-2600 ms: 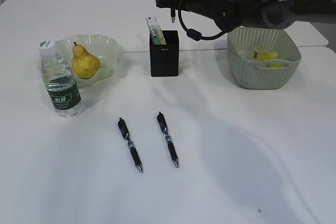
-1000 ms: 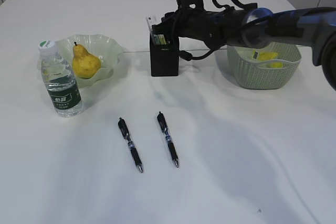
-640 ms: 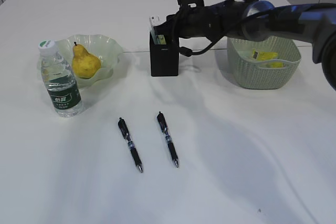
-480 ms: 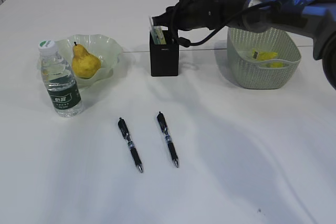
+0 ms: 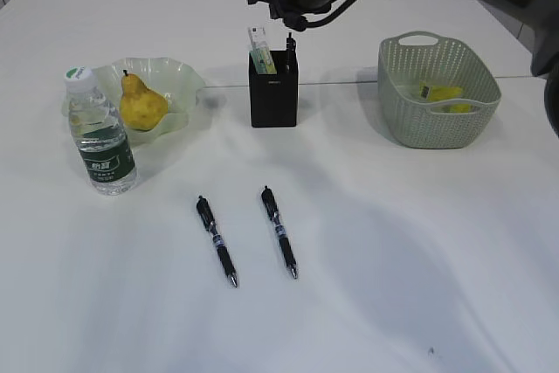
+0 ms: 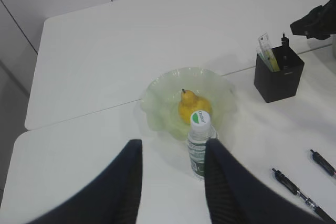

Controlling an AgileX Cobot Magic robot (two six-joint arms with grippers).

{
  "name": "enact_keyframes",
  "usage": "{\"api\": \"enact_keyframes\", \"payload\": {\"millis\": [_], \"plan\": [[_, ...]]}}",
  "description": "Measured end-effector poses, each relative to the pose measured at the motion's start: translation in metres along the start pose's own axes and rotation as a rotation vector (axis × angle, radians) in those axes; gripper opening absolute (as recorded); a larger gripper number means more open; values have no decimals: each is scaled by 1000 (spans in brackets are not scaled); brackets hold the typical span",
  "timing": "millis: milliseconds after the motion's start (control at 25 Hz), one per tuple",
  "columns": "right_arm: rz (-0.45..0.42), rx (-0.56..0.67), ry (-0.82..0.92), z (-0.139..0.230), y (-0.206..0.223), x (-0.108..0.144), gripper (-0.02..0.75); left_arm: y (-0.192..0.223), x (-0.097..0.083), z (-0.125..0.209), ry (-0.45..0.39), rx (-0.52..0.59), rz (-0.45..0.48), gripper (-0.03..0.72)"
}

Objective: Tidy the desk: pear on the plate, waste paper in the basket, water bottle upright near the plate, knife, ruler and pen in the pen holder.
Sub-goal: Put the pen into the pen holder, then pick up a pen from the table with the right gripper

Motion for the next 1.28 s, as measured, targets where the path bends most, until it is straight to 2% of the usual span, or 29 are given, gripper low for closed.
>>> {"api": "enact_keyframes", "payload": {"millis": [320,560,800,1000,1280], "plan": [[-23,224,3,15,-41,1,294,0,0,1,0,6,-3,274],[-100,400,40,35,-66,13,294,0,1,3,-4,16,-8,274],[-146,413,59,35,-70,21,294,-13,5,-1,-43,-23,2,274],[-195,368,80,19,-90,30,294,-21,7,-3,-66,-45,8,274],[-199,408,42,28,-112,42,294,-22,6,-4,-70,-50,12,274]]}}
Point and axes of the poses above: a point on each arm's last joint axis where the gripper is mounted, y pointing out along that axis toward the gripper, x along the wrist's bending axis when the last joint is at zero, z = x × y, the point moved 7 cm from there along y, pointing out along that axis toward the gripper, and after that the axes turned 11 degrees about -y, right-handed, at the moved point
